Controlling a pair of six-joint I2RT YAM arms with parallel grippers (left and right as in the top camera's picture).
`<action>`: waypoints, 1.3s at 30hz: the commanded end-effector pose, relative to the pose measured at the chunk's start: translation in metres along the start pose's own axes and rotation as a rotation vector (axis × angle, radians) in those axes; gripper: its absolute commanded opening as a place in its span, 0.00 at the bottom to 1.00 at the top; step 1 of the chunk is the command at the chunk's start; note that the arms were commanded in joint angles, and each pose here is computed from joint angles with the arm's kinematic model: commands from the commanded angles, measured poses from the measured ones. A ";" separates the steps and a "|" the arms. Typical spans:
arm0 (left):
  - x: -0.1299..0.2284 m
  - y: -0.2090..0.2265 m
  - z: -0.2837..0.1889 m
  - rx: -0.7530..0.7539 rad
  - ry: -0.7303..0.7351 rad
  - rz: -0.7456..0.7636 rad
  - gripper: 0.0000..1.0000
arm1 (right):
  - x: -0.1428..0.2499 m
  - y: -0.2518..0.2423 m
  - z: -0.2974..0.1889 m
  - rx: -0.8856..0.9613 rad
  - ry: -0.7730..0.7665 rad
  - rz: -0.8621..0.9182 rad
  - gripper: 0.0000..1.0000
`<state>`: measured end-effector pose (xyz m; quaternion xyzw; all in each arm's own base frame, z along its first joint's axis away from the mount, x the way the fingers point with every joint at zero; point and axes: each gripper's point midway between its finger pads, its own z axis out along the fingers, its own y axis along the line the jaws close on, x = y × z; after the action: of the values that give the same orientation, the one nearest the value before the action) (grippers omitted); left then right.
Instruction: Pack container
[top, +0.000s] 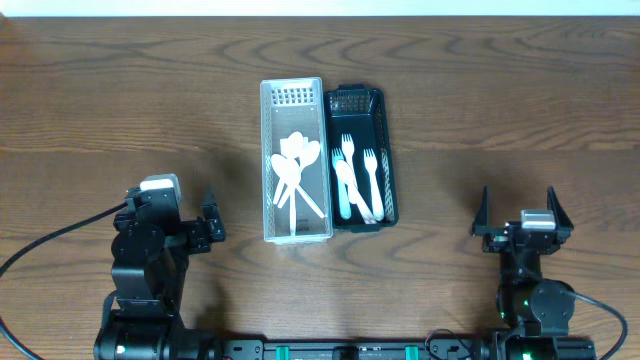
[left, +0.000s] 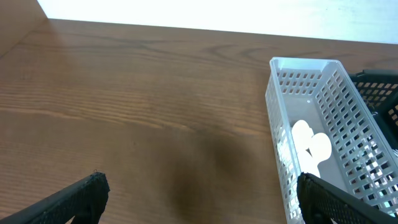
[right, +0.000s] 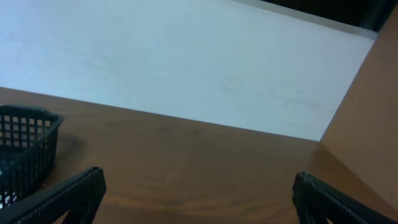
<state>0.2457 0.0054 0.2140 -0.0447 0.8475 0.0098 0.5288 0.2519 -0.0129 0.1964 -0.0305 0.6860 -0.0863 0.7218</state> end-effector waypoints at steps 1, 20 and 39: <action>0.003 0.002 0.001 -0.014 0.007 0.000 0.98 | 0.015 0.008 -0.004 -0.048 0.030 -0.016 0.99; 0.003 0.002 0.001 -0.015 0.007 0.000 0.98 | 0.037 0.021 -0.009 -0.121 0.119 0.031 0.99; 0.003 0.002 0.001 -0.014 0.007 0.000 0.98 | 0.037 0.021 -0.009 -0.121 0.119 0.031 0.99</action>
<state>0.2458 0.0054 0.2140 -0.0447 0.8475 0.0098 0.5288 0.2469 0.0020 0.1560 -0.0633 0.7322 -0.0434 0.6768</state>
